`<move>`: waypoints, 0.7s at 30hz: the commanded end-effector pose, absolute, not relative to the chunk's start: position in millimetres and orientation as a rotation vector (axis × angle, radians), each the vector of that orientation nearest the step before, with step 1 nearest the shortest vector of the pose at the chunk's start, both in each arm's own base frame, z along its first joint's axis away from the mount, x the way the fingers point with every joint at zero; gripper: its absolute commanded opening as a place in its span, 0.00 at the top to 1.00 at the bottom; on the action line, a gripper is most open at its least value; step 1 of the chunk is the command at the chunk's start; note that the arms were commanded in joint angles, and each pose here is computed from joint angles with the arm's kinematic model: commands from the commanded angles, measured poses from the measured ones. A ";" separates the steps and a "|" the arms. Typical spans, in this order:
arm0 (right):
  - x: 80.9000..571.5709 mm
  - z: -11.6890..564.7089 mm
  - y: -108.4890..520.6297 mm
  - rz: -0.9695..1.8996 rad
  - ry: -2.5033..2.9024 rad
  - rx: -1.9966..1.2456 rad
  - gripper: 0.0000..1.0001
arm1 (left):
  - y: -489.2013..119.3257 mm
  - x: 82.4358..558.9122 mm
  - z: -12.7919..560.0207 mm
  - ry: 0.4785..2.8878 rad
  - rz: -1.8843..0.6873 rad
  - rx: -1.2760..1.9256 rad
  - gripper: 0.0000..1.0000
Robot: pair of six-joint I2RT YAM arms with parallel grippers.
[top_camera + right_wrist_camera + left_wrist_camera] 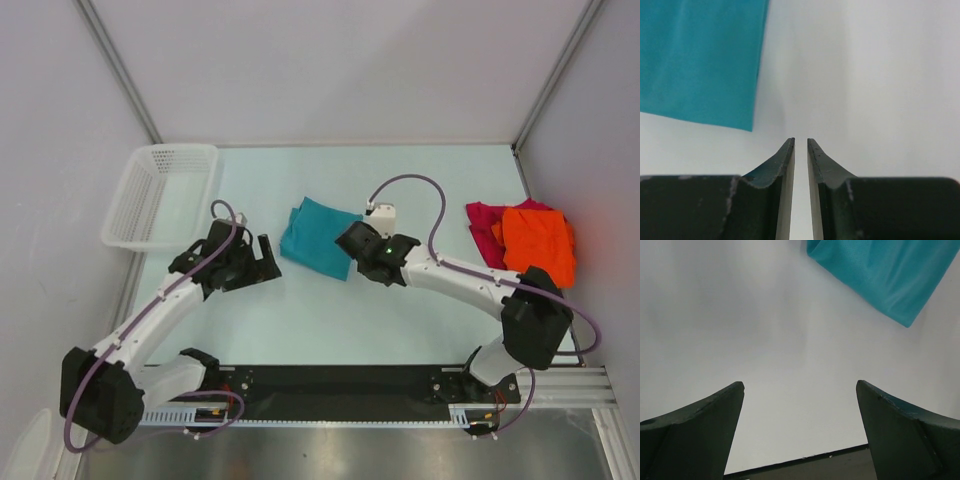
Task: Fold and stack the t-shirts
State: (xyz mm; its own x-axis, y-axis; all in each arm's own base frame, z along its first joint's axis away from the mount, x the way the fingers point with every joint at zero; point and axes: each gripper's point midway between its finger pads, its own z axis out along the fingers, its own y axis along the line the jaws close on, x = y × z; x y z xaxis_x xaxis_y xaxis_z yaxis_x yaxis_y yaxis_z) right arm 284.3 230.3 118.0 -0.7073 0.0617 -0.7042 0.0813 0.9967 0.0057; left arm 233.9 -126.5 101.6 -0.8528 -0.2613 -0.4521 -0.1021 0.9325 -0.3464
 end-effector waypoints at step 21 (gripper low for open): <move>238.0 142.3 189.1 0.093 2.246 0.382 0.76 | -66.5 224.1 184.7 2.373 -0.149 -0.300 0.00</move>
State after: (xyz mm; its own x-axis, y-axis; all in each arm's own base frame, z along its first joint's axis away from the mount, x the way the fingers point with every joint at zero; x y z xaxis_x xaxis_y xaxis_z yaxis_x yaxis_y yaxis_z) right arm 233.2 204.7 128.0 -0.6738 0.2462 -0.6967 0.1716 0.9692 0.1765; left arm 218.1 -90.9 158.9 -0.7549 -0.2939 -0.5862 -0.1421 0.9460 -0.2913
